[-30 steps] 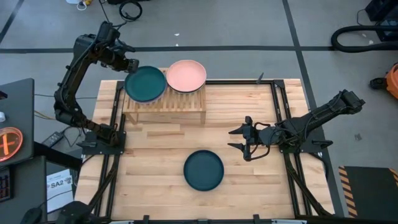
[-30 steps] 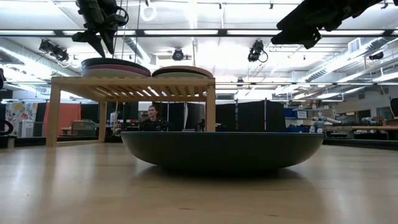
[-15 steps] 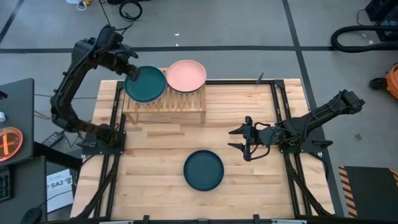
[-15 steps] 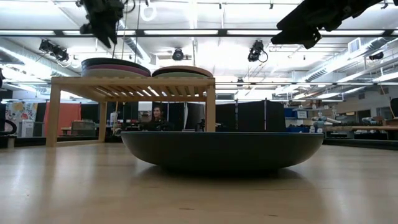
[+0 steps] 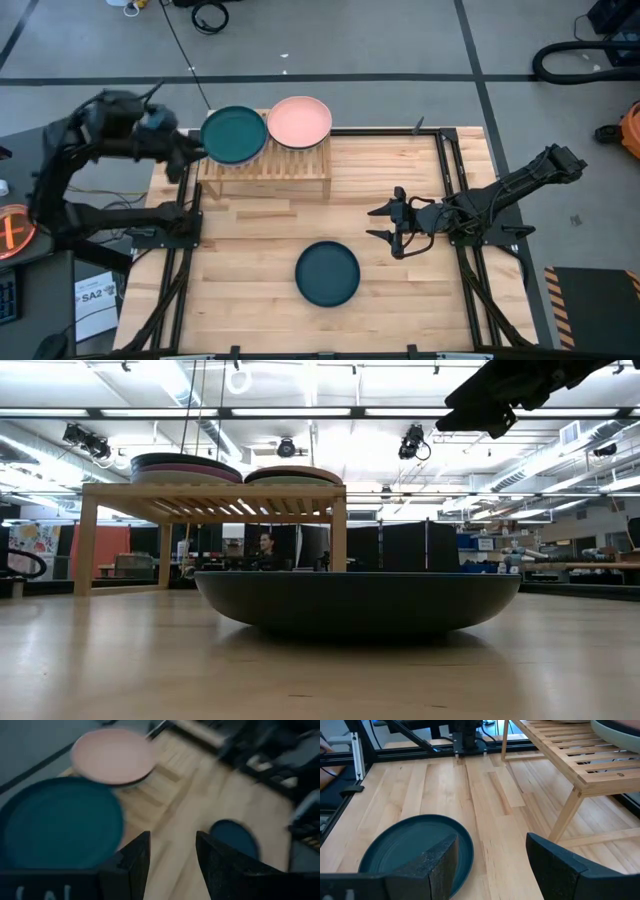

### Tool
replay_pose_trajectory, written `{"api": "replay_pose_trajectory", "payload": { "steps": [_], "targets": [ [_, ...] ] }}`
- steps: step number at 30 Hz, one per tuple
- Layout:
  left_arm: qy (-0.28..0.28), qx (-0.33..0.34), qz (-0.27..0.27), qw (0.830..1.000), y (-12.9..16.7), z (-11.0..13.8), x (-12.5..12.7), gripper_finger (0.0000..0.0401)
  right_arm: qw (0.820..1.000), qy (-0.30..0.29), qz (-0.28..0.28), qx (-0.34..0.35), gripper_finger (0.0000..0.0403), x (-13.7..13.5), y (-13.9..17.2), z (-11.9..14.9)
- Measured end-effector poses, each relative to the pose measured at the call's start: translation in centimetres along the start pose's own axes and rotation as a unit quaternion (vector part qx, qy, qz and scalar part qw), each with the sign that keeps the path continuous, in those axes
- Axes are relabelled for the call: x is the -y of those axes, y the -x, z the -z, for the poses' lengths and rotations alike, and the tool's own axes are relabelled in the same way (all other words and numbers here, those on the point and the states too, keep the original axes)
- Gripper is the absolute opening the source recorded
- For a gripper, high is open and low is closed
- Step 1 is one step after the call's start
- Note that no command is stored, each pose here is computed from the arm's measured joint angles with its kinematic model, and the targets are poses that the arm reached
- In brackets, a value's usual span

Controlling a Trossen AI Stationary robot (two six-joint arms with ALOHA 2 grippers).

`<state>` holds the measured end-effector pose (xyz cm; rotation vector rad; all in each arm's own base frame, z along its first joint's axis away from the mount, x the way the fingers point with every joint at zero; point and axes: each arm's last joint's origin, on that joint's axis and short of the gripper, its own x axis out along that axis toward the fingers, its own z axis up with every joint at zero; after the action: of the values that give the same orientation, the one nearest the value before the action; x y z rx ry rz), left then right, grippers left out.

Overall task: Place and stack plates onto a shelf
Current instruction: Stack the dark blue plate on the top of the light pink plate on the shelf

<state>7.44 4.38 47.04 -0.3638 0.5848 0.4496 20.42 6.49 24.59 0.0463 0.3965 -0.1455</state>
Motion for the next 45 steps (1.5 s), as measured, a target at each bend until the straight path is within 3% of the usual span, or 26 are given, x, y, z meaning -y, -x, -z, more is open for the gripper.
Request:
{"api": "replay_pose_trajectory", "payload": {
  "steps": [5,21,28,35,45],
  "targets": [
    [-0.004,0.073,0.062,0.995,-0.3,2.4,0.5,0.0165,1.000,0.000,0.000,0.000,0.0239,0.0,0.0,0.0],
    [-0.067,0.140,0.200,0.967,-14.2,11.9,1.3,0.0165,1.000,0.000,0.000,0.000,0.0239,0.0,0.0,0.0],
    [-0.092,0.194,0.263,0.941,-17.0,14.8,2.4,0.0165,1.000,0.000,0.000,0.000,0.0239,0.0,0.0,0.0],
    [-0.092,0.228,0.262,0.933,-18.4,17.3,2.9,0.0165,0.999,-0.049,-0.004,0.013,0.0239,-0.1,0.0,-0.3],
    [-0.089,0.224,0.242,0.940,-19.4,19.3,2.8,0.0165,0.993,-0.099,-0.031,0.055,0.0238,-0.4,0.3,-2.0]
  ]
}}
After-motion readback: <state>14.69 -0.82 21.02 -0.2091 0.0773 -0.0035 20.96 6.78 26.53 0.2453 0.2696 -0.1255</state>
